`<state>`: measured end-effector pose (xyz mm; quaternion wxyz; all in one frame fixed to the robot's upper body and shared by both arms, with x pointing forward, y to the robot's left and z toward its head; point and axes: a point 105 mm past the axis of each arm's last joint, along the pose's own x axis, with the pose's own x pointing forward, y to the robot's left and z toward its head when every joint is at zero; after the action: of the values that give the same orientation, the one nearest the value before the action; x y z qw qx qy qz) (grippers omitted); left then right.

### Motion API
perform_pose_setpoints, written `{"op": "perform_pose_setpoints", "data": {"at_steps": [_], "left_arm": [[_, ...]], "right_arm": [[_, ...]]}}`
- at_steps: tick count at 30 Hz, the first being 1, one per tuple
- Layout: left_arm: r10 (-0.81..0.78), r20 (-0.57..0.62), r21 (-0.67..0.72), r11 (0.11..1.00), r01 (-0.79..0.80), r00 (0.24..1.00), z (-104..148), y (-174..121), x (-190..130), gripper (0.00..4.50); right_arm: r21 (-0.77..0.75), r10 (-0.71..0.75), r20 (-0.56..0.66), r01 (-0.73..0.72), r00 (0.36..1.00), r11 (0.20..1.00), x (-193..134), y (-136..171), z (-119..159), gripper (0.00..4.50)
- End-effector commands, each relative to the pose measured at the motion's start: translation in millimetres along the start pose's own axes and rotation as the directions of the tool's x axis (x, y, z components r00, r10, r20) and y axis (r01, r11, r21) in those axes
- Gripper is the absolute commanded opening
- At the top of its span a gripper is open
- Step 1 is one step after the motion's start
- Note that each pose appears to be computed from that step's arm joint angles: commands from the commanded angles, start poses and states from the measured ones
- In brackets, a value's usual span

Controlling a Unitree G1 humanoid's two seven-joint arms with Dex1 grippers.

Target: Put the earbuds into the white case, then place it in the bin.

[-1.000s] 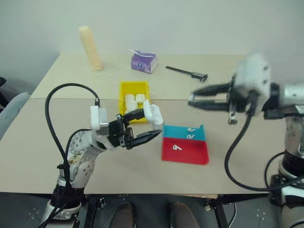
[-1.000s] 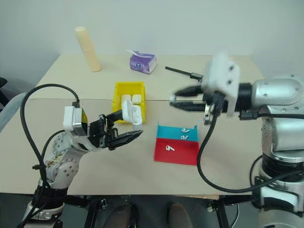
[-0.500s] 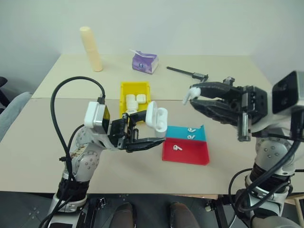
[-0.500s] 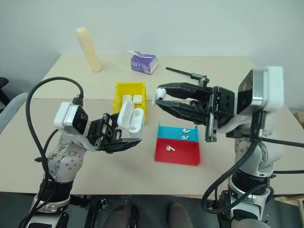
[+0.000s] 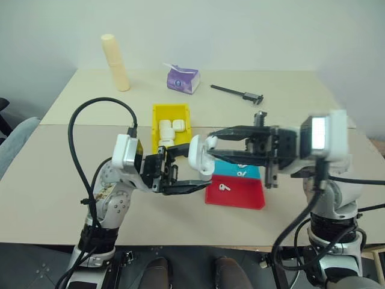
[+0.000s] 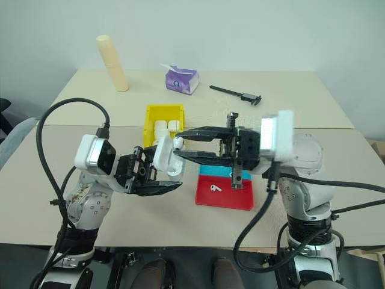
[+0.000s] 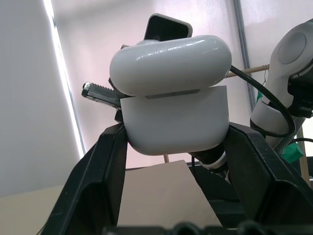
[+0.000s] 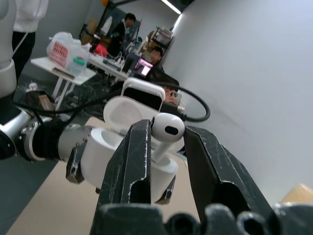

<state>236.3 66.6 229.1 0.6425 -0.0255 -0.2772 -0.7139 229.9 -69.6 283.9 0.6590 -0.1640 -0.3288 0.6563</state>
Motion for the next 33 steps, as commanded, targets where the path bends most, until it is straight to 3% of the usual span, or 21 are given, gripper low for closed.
{"op": "perform_pose_setpoints", "data": {"at_steps": [1, 11, 14, 18, 23, 27, 29, 33], "left_arm": [[-0.027, 0.026, 0.054, 0.998, 0.025, 0.999, 8, -2, 5, 2.71], [-0.023, 0.038, 0.064, 0.998, 0.021, 0.999, 8, -1, 6, 2.71], [-0.024, 0.043, 0.068, 0.997, 0.021, 0.999, 8, 0, 7, 2.71], [-0.020, 0.041, 0.071, 0.997, 0.017, 0.999, 7, 1, 7, 2.71], [0.011, 0.018, 0.073, 0.997, -0.012, 1.000, 3, 4, 4, 2.71], [0.095, -0.113, 0.116, 0.990, -0.082, 0.989, -9, 11, -24, 2.71], [0.137, -0.200, 0.158, 0.982, -0.106, 0.970, -17, 12, -45, 2.71], [0.234, -0.333, 0.202, 0.964, -0.174, 0.913, -27, 6, -88, 2.71]], "right_arm": [[-0.037, -0.004, -0.008, 0.003, 1.000, 0.999, 0, 0, 1, 1.21], [-0.039, 0.013, -0.043, -0.014, 0.999, 0.999, -4, 3, -3, 1.21], [-0.033, 0.042, -0.053, -0.044, 0.998, 0.999, -5, 7, -4, 1.80], [-0.041, 0.078, -0.066, -0.081, 0.995, 0.996, -7, 13, -4, 3.09], [-0.044, 0.083, -0.079, -0.086, 0.993, 0.995, -14, 12, -2, 3.09], [0.025, 0.027, -0.280, -0.021, 0.960, 0.999, -33, -10, -16, 3.09], [0.060, 0.027, -0.439, 0.000, 0.898, 0.998, -43, -23, -32, 3.09], [0.111, 0.111, -0.689, -0.047, 0.716, 0.993, -57, -43, -63, 3.09]]}}
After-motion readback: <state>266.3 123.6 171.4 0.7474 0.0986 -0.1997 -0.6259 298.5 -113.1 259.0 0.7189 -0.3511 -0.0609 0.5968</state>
